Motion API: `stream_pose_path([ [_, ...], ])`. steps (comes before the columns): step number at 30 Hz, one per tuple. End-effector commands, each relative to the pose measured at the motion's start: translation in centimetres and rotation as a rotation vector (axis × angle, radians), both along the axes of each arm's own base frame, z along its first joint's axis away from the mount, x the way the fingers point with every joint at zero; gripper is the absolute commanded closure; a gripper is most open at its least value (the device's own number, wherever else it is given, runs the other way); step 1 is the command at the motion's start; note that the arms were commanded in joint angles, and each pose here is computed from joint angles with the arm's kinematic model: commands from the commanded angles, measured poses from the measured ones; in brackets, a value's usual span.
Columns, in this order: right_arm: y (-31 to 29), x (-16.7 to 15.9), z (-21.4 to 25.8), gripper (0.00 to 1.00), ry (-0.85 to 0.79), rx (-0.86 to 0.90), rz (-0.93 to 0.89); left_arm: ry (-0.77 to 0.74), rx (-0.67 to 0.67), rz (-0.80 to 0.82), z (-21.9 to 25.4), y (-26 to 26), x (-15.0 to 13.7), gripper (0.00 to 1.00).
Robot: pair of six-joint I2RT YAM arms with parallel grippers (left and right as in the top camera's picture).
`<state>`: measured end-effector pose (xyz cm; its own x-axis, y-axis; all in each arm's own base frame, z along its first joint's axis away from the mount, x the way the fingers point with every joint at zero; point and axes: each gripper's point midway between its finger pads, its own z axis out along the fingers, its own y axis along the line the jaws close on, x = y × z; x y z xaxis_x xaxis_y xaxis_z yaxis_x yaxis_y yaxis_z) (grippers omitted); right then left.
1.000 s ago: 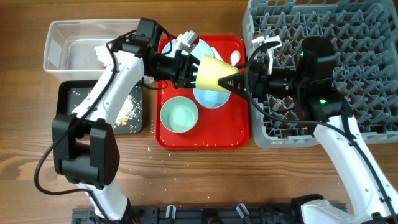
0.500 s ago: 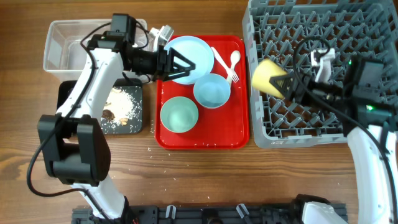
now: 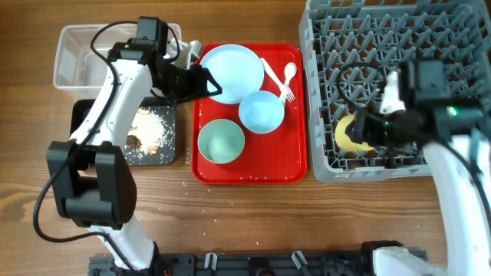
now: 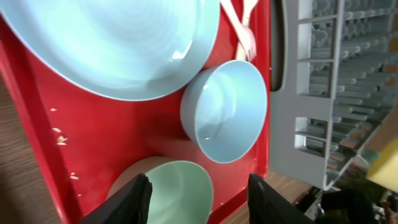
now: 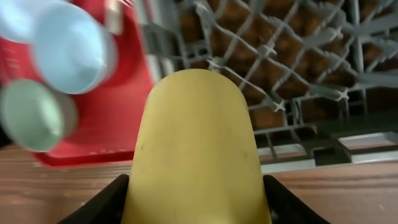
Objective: Sort waste into correct bins and load items into the dishwasher rack
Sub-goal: 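Place the yellow cup upside down in the dish rack with the right gripper, then grasp the light-blue bowl with the right gripper, place it in the rack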
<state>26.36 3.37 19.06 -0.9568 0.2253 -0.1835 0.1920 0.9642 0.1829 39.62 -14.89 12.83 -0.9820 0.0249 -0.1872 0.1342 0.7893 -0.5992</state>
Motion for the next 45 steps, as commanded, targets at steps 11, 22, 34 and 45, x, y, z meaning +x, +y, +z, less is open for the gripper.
stream_pose_path([
  [11,-0.8,2.2,-7.3,0.21,0.248,-0.075,0.008,-0.039,0.038,0.006,0.8,0.4,0.4,0.49],
  [22,1.4,5.1,-1.3,0.22,0.067,0.03,0.059,-0.041,0.038,0.006,0.8,0.4,0.4,0.49],
  [34,13.3,10.2,-4.8,0.46,-0.086,0.013,0.039,-0.081,0.21,0.304,3.0,7.8,2.9,0.51],
  [45,14.5,10.2,-16.5,0.69,0.169,-0.04,0.046,-0.07,0.337,0.358,2.2,10.1,2.7,0.37],
])
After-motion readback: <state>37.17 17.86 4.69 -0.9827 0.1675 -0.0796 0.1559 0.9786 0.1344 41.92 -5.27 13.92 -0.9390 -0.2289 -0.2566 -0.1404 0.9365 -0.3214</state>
